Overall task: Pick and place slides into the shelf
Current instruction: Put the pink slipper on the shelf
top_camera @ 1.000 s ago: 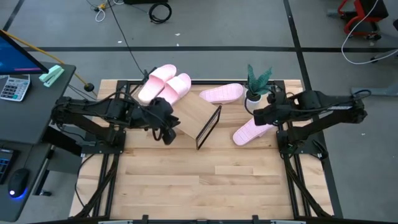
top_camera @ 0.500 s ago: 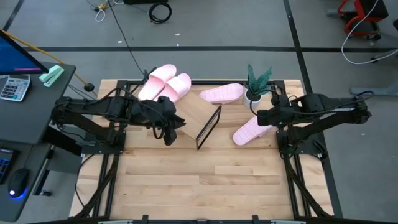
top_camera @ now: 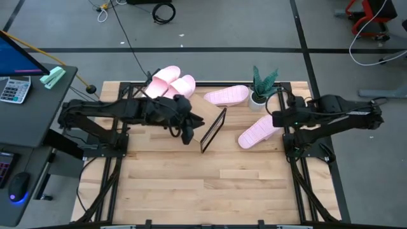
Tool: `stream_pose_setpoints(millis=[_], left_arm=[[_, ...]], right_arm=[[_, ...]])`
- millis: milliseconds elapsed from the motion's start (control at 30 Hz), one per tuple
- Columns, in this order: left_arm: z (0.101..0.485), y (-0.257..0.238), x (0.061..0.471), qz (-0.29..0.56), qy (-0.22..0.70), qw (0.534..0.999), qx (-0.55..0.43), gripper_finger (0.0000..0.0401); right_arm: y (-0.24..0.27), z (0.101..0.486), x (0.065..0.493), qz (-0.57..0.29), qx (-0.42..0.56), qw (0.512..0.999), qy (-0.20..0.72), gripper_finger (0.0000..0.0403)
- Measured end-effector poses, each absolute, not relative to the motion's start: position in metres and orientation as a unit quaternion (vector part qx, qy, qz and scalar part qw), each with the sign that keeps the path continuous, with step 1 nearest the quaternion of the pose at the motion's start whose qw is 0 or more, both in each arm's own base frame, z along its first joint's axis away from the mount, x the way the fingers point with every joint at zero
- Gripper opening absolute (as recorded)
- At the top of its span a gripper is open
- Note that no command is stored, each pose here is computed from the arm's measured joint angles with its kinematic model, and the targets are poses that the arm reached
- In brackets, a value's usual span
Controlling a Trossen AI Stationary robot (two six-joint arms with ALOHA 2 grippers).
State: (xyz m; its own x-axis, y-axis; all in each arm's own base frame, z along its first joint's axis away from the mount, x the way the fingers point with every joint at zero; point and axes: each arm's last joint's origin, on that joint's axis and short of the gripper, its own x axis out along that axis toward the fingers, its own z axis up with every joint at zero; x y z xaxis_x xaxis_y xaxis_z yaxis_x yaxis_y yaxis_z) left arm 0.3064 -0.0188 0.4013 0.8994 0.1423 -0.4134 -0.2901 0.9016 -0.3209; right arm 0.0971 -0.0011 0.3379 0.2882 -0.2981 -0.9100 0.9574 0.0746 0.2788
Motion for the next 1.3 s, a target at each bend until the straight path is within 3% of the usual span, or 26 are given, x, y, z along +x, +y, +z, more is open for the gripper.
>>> stream_pose_setpoints(millis=[333, 567, 767, 967, 1300], left_arm=[[0.395, -0.02, 0.317, 0.104, 0.198, 0.955, -0.193, 0.0092], [0.394, -0.02, 0.317, 0.104, 0.198, 0.955, -0.193, 0.0093], [0.394, -0.02, 0.317, 0.106, 0.197, 0.953, -0.203, 0.009], [0.394, -0.02, 0.317, 0.106, 0.197, 0.953, -0.205, 0.0098], [0.395, -0.02, 0.317, 0.106, 0.197, 0.954, -0.201, 0.009]], right_arm=[[-0.006, 0.304, 0.07, -0.491, 0.528, 0.606, 0.336, 0.0236], [-0.011, 0.272, 0.079, -0.503, 0.546, 0.597, 0.303, 0.0236], [-0.019, 0.25, 0.078, -0.552, 0.54, 0.562, 0.298, 0.0236], [-0.031, 0.256, 0.078, -0.581, 0.53, 0.556, 0.271, 0.0236], [-0.054, 0.255, 0.076, -0.541, 0.529, 0.561, 0.335, 0.0236]])
